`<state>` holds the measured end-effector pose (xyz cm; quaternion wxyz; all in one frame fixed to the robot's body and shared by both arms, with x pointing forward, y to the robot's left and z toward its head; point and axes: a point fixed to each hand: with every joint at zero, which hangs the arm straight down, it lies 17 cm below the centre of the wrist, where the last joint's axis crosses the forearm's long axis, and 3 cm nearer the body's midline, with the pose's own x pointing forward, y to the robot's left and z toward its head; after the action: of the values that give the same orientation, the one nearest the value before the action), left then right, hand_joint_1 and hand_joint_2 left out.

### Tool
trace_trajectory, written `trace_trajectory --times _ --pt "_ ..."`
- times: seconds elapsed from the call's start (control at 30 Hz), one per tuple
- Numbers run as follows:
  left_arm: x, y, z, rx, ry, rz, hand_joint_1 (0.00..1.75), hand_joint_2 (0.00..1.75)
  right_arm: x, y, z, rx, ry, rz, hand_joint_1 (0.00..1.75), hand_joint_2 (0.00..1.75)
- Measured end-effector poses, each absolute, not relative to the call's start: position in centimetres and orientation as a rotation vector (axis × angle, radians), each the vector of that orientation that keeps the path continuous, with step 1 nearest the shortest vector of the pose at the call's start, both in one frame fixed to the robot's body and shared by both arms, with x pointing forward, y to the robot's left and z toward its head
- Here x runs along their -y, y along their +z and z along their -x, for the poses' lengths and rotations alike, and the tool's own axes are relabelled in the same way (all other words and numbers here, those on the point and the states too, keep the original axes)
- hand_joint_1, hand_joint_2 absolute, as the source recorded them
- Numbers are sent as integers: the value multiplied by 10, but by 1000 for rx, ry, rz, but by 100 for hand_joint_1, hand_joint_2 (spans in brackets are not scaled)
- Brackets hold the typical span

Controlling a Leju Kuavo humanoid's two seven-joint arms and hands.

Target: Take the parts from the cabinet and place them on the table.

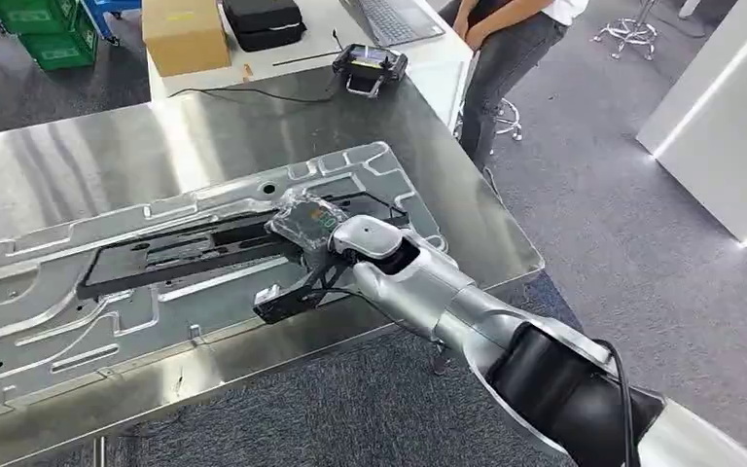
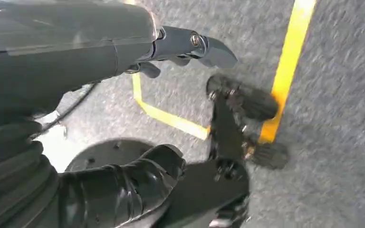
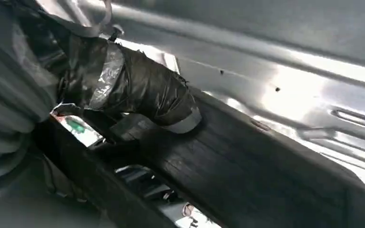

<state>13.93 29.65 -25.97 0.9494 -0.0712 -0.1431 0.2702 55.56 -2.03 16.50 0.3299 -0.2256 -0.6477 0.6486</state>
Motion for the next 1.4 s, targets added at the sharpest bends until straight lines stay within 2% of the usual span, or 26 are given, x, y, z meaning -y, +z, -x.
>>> trace_trajectory --times 0.23,0.53,0.57,0.77,0.8,1.4 --pt "-298 -259 -141 294 547 144 0 175 23 151 -556 1638 1712 589 175 175" --pt "-295 -258 -143 293 548 160 0 175 68 103 -566 1383 1733 668 175 175" --pt "-295 -258 -143 294 551 162 0 175 72 102 -568 1367 1732 676 0 0" --pt "-287 -256 -142 281 543 204 0 175 90 88 -569 1294 1733 692 0 0" --pt "-286 -256 -142 279 544 205 0 0 91 86 -569 1284 1733 692 0 0" --pt "-294 -260 -135 262 595 174 0 0 102 110 -587 1334 1704 854 0 0"
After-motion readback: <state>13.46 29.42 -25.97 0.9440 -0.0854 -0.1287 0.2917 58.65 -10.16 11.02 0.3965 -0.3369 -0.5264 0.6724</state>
